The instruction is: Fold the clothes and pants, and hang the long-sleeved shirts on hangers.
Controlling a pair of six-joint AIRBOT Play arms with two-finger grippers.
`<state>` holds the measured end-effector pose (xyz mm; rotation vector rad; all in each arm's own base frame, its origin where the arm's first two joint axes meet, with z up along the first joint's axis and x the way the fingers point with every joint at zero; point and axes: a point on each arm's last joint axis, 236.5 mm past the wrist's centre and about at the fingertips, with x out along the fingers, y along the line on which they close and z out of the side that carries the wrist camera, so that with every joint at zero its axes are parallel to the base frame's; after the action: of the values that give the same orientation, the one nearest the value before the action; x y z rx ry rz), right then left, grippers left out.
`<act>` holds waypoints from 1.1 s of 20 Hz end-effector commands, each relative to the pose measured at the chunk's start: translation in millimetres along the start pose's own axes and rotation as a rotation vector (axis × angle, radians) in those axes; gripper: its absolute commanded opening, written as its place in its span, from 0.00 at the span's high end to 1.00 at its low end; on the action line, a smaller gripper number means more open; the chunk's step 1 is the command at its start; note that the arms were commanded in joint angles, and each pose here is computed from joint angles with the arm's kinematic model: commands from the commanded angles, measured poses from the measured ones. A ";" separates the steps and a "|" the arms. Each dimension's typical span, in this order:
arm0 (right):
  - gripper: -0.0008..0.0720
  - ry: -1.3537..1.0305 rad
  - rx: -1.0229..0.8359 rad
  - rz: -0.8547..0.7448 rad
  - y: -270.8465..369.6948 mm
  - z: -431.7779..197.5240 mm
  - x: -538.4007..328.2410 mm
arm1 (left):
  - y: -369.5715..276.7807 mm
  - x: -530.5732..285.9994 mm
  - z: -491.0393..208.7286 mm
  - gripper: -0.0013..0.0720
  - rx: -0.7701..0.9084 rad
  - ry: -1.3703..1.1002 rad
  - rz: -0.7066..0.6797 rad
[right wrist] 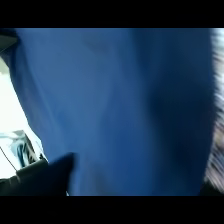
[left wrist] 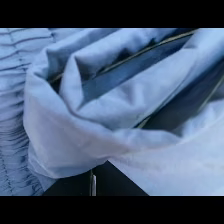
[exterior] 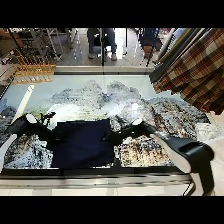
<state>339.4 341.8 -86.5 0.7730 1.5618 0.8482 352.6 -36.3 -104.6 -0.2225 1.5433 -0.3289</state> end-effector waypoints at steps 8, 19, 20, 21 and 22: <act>0.98 -0.154 -0.217 0.066 110.6 53.4 -113.7 | -105.2 -160.5 4.6 0.97 0.179 -0.226 -0.188; 0.98 -0.992 0.244 -0.328 2.0 -103.3 -559.1 | -126.5 -231.8 -23.6 0.97 0.287 -0.417 -0.073; 0.98 -1.018 0.337 -0.391 -24.4 -142.0 -577.3 | -124.8 -227.4 -23.4 0.97 0.282 -0.399 -0.078; 0.98 -1.010 0.454 -0.445 -52.4 -183.0 -585.2 | -123.4 -224.2 -22.3 0.97 0.277 -0.388 -0.082; 0.98 -0.974 0.565 -0.478 -76.4 -219.7 -582.3 | -121.8 -220.9 -20.4 0.97 0.272 -0.378 -0.085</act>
<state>315.7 -156.6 201.3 0.8871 0.8527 -0.0437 323.8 -73.2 150.5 -0.1205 1.0796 -0.5228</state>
